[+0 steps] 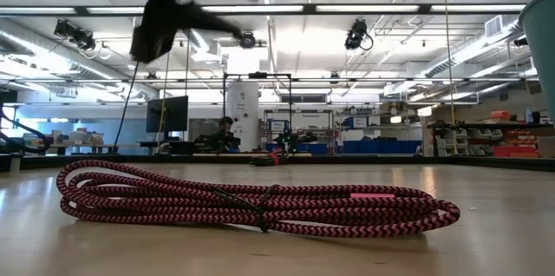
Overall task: Pick and place USB-C Cables
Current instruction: Put the pink charger cable into the green bin
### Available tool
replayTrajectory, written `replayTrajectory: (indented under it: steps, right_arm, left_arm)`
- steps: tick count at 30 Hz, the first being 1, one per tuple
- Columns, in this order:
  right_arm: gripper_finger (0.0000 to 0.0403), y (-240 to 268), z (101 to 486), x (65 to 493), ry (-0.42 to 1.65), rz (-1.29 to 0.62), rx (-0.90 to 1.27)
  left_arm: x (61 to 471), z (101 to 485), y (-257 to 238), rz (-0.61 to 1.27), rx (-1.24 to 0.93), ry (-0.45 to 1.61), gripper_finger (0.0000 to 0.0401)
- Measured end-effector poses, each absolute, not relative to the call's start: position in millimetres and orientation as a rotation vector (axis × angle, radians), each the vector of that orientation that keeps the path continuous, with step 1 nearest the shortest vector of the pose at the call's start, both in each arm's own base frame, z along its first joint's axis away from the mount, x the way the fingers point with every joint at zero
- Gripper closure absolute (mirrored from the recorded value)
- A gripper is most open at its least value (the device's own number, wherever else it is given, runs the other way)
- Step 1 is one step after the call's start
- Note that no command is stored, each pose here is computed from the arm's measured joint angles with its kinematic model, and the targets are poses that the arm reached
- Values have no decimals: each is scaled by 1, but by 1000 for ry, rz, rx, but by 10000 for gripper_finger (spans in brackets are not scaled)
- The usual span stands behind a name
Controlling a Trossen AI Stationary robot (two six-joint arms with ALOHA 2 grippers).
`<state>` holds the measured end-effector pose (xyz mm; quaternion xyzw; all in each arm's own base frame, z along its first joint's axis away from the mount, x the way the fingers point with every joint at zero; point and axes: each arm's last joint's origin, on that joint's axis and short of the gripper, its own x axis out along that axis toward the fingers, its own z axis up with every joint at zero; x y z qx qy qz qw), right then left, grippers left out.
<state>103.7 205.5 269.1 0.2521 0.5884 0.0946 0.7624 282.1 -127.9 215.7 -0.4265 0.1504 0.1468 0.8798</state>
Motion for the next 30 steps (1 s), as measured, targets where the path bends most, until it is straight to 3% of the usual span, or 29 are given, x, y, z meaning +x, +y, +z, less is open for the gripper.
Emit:
replayTrajectory:
  steps: [3,6,12,16,19,22,26,30]
  right_arm:
    - [230,191,289,100,1149,236,617]
    - [233,176,306,100,887,191,615]
    - [234,151,322,107,266,-210,321]
    - [234,138,325,119,3,-502,225]
    - [234,132,324,130,-12,-565,292]
    - [234,131,318,140,151,-492,324]
    - [234,134,310,149,334,-386,343]
    - [234,137,307,154,361,-373,352]
  left_arm:
    - [291,237,-134,210,-782,359,229]
    - [299,268,-140,158,-642,403,229]
    - [313,316,-156,-20,-306,562,229]
    - [321,314,-179,-287,-138,680,229]
    - [323,291,-198,-400,-114,802,229]
    - [323,260,-212,-373,-113,947,229]
    - [326,216,-222,-229,-130,1074,229]
    - [332,182,-223,3,-241,1135,229]
